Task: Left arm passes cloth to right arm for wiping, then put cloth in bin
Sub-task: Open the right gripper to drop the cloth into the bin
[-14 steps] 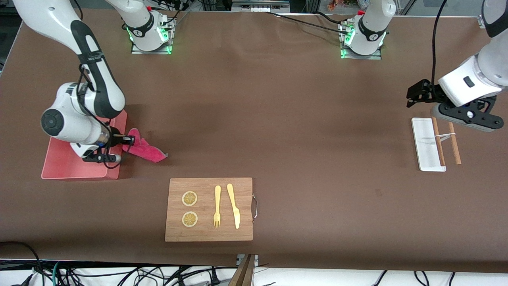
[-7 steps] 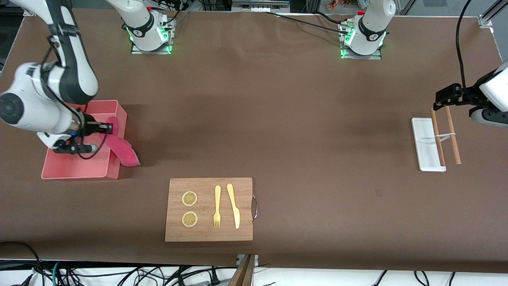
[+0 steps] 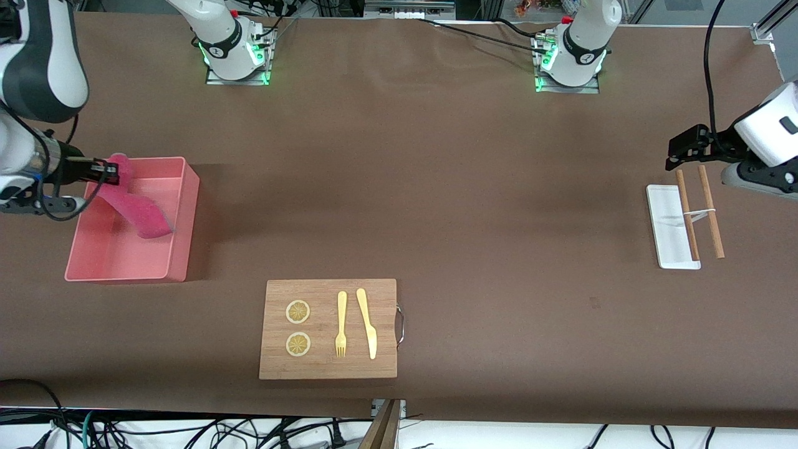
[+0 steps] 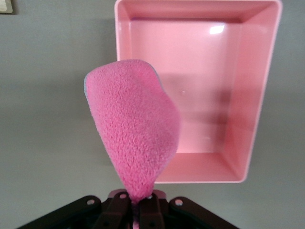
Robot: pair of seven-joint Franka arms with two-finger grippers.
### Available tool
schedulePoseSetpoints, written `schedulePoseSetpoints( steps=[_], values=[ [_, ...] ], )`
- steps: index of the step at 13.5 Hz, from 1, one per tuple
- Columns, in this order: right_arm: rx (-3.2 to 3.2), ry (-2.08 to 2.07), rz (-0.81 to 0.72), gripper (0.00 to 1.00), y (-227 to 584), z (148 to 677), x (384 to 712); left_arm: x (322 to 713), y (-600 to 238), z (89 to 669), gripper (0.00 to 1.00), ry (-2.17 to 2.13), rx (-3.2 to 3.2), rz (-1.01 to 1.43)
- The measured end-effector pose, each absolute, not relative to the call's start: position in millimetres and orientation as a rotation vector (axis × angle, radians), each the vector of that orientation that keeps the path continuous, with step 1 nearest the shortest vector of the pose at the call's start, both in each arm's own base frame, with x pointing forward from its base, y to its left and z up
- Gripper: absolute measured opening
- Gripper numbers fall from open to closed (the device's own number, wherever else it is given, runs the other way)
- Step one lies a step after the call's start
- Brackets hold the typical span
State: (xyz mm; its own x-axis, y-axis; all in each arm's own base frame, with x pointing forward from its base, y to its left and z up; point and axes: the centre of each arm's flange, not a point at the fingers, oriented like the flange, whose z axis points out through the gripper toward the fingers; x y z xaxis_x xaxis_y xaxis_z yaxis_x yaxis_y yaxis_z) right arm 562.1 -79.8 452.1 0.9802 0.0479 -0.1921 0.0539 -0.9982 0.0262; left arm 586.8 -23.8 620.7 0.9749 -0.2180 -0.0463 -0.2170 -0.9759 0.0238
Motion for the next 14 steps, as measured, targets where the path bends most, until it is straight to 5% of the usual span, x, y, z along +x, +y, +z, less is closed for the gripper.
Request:
schedulePoseSetpoints(
  steps=[7, 14],
  values=[
    [3.092, 0.115, -0.374, 0.07, -100.7, 417.4, 563.8, 582.4, -22.5, 627.7, 1.00, -0.323, 3.046, -0.098],
    [3.092, 0.130, -0.327, 0.81, -100.9, 418.3, 568.0, 573.1, -16.6, 621.5, 1.00, -0.341, 3.032, -0.221]
  ],
)
